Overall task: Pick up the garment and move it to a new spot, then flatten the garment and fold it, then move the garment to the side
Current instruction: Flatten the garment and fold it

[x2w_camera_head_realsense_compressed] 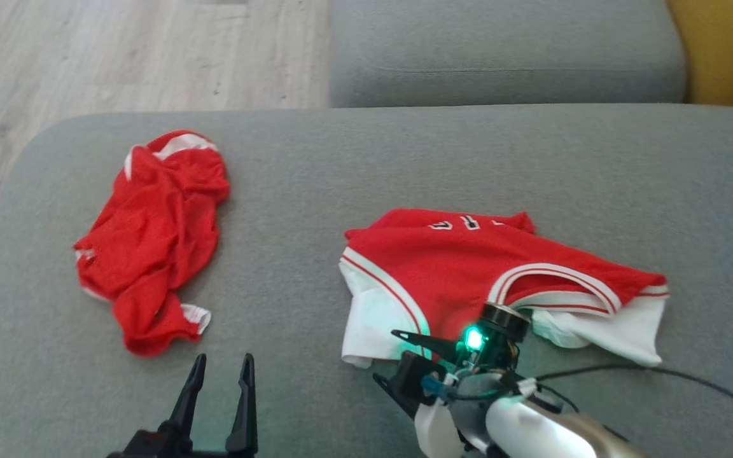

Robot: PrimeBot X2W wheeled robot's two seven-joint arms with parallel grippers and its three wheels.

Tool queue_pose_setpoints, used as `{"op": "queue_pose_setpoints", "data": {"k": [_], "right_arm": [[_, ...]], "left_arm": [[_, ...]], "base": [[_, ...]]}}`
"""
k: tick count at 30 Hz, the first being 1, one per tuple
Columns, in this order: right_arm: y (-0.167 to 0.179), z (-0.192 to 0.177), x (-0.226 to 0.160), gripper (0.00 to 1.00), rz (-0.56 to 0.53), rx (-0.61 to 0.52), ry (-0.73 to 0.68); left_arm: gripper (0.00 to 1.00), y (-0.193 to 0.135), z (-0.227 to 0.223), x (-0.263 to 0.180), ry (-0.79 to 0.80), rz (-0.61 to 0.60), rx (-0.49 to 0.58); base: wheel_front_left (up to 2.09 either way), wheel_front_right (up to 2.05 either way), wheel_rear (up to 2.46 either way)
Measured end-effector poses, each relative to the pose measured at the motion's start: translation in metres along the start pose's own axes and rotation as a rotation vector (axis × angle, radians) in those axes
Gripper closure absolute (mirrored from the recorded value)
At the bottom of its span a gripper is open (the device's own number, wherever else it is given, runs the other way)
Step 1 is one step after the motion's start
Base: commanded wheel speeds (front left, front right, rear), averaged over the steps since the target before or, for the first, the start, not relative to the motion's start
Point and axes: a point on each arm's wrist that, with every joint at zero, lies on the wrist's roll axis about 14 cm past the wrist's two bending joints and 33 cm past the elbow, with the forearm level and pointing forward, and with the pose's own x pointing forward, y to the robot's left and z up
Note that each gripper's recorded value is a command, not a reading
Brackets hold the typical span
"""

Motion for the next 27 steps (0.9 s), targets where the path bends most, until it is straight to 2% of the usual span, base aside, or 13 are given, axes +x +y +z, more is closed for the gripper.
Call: {"op": "queue_pose_setpoints", "data": {"k": [8,13,14,15,21,27], "right_arm": [[-0.015,-0.007,0.02,0.0,0.036,-0.104,0.11],[-0.002,-0.021,0.026,0.0,0.094,-0.115,0.18],[-0.001,-0.023,0.027,0.13,0.102,-0.109,0.188],[-0.001,-0.023,0.027,1.0,0.102,-0.102,0.187],[-0.038,-0.004,0.025,1.0,-0.009,-0.009,0.118],[-0.109,0.039,-0.001,1.0,-0.23,0.112,-0.059]], "left_arm": [[0.0,0.012,-0.004,-0.007,0.011,0.06,-0.033],[0.0,0.016,-0.004,-0.005,0.014,0.075,-0.038],[0.0,0.016,-0.005,-0.005,0.015,0.078,-0.039],[0.0,0.017,-0.005,-0.005,0.017,0.079,-0.039],[0.0,0.015,-0.006,0.0,0.022,0.07,-0.034],[0.0,0.008,-0.004,0.008,0.018,0.035,-0.019]], "base": [[0.0,0.0,0.0],[0.0,0.0,0.0],[0.0,0.0,0.0],[0.0,0.0,0.0],[0.0,0.0,0.0],[0.0,0.0,0.0]]}}
